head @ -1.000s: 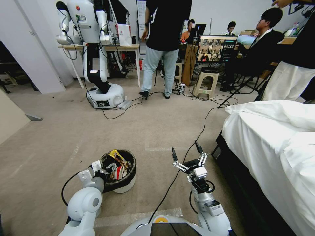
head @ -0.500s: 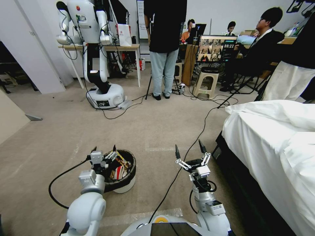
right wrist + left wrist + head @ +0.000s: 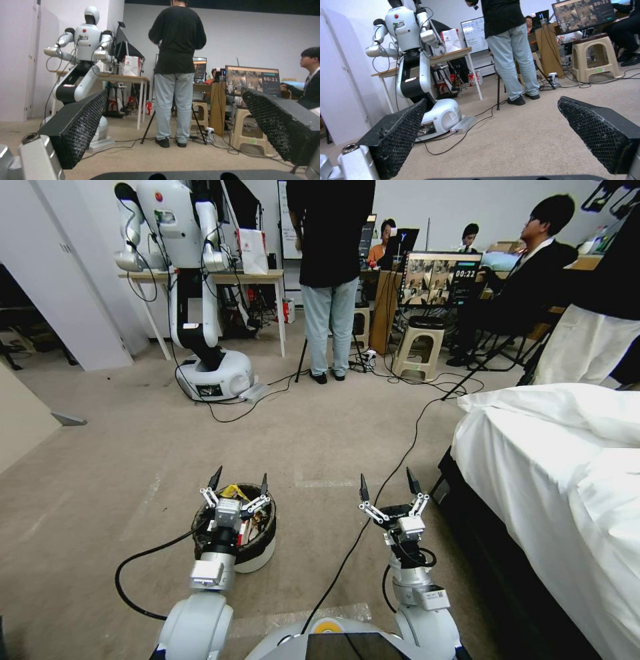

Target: Pick up the trash bin, then pick up the garbage from the floor and place it into the trash bin.

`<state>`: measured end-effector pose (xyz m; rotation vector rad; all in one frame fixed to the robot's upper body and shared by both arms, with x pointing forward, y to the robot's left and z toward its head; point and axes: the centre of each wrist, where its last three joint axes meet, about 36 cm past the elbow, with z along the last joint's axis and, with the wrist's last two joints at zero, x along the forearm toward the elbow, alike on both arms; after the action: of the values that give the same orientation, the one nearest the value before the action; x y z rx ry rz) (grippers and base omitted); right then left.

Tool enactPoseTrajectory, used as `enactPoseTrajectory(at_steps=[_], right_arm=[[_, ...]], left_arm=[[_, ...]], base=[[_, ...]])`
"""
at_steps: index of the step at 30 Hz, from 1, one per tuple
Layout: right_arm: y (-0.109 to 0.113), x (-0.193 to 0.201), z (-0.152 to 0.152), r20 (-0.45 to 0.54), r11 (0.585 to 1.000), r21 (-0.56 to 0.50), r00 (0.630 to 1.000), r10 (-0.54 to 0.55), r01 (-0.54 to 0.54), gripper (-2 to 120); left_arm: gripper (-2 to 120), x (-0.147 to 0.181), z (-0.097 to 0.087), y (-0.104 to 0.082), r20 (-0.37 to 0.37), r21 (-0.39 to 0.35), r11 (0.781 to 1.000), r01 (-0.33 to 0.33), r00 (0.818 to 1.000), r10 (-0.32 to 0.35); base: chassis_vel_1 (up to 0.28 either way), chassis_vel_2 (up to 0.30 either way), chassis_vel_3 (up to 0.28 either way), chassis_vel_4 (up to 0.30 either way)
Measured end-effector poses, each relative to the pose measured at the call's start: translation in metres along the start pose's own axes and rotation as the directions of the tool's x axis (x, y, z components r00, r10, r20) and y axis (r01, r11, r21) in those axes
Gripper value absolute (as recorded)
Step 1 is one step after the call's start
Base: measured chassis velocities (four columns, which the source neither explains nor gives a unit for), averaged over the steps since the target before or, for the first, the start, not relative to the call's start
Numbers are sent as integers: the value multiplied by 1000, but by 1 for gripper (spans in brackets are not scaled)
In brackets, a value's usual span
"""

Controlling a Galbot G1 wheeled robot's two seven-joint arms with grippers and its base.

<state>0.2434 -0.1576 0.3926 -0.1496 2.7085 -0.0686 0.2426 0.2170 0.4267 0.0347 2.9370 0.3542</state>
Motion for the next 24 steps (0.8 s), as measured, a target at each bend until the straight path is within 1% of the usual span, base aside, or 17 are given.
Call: enactPoseTrajectory(at_steps=[2,7,24], right_arm=[[1,0,4,-9,1000,5,1000,6,-6,100],[0,1,7,-21,1000,12,1000,11,-10,100],[0,1,7,-23,1000,13,1000,11,-11,100]], left_arm=[[100,7,8,-4,-12,-2,1000,21,1000,-21],[100,17,16,-9,-39,-2,999,51,998,-51],[100,18,17,-9,-42,-1,998,56,998,-56]], base=[[0,0,0,0],[0,0,0,0],[0,0,0,0]])
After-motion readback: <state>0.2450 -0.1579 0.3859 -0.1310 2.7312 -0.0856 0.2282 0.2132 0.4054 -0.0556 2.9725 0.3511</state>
